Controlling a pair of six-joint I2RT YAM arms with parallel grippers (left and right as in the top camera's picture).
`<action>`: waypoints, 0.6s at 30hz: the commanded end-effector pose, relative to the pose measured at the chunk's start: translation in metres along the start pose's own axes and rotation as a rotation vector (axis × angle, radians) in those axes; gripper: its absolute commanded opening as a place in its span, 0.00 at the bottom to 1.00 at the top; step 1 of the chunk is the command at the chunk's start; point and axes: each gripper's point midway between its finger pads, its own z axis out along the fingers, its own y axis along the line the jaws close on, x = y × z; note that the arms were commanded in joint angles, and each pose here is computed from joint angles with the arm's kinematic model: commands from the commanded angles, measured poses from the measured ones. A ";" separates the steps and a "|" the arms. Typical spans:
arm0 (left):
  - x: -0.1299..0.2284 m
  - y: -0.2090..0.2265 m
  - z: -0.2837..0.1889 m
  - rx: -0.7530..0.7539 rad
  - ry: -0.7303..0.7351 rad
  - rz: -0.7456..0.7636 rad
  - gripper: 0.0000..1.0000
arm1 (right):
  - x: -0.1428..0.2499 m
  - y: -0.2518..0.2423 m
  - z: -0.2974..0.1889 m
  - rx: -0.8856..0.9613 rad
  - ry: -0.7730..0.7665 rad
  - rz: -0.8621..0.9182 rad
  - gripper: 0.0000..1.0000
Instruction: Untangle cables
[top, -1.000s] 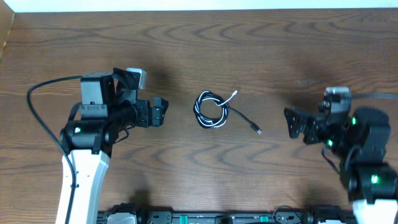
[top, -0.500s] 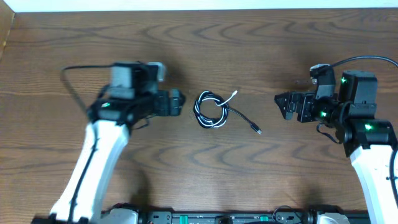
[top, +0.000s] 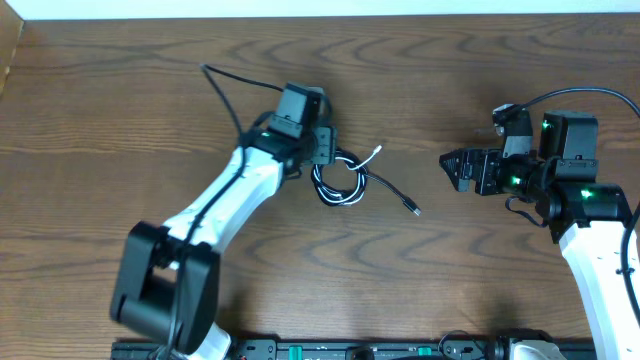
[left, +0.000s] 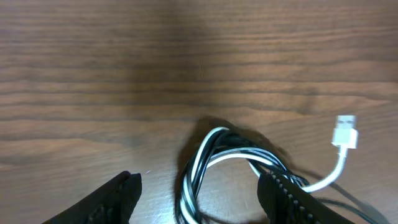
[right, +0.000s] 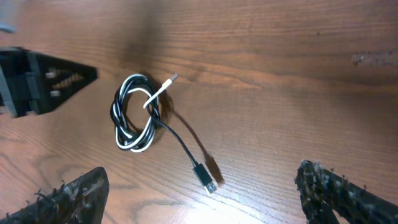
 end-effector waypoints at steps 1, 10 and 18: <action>-0.001 0.000 0.015 -0.048 -0.006 -0.002 0.66 | -0.004 0.002 -0.003 -0.014 -0.006 -0.010 0.92; 0.016 0.005 0.044 -0.069 0.053 0.103 0.57 | 0.000 0.002 -0.003 -0.013 0.008 -0.003 0.91; 0.026 -0.003 0.068 -0.055 0.068 0.184 0.53 | 0.001 0.002 -0.003 -0.012 0.014 0.001 0.90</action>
